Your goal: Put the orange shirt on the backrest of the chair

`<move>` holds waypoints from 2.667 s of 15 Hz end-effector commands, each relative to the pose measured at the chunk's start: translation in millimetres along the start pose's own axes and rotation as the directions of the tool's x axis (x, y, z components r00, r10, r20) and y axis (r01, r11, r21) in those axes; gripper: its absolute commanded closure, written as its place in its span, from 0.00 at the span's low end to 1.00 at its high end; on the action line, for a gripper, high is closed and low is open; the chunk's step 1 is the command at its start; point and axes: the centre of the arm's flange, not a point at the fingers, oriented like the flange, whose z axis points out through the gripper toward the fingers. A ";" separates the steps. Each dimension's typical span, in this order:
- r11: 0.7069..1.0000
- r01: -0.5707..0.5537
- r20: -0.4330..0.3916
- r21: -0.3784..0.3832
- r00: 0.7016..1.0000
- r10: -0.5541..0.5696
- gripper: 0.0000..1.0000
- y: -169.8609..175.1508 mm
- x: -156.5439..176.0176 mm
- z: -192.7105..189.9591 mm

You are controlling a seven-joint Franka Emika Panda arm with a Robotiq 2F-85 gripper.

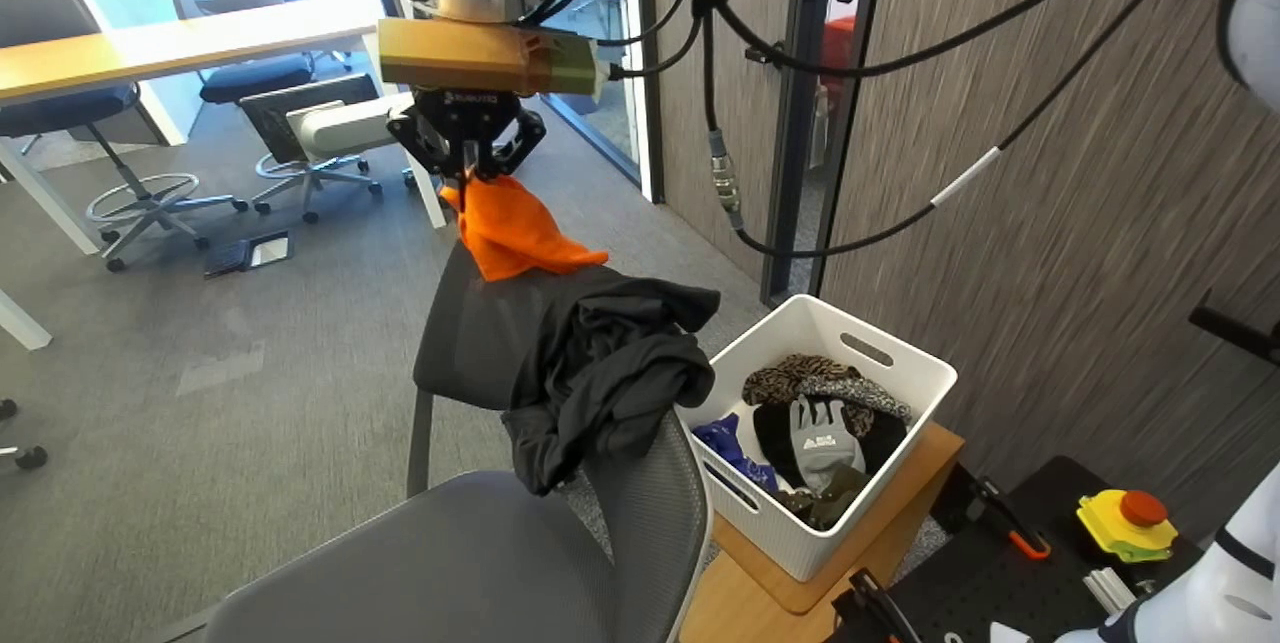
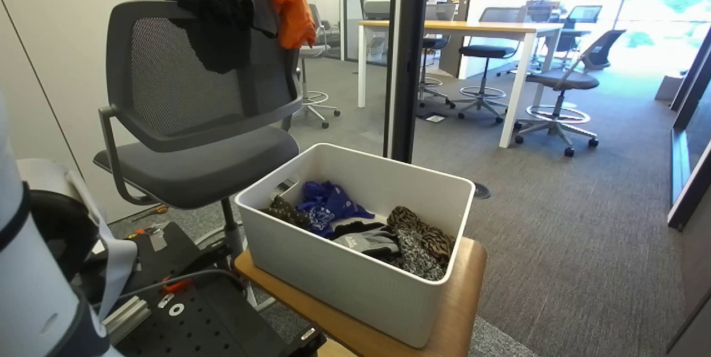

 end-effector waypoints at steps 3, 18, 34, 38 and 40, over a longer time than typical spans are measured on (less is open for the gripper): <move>0.963 -0.263 0.098 0.053 0.962 0.257 0.92 -42.6 45.3 -38.3; 0.935 -0.350 0.170 0.065 0.927 0.335 0.92 9.8 54.2 0.9; 0.972 -0.232 0.149 0.042 0.963 0.224 0.92 39.1 -35.6 13.1; 0.976 -0.218 0.166 0.010 0.963 0.213 0.92 39.3 -45.3 26.0; 0.976 -0.216 0.173 0.002 0.962 0.213 0.92 40.8 -46.2 32.0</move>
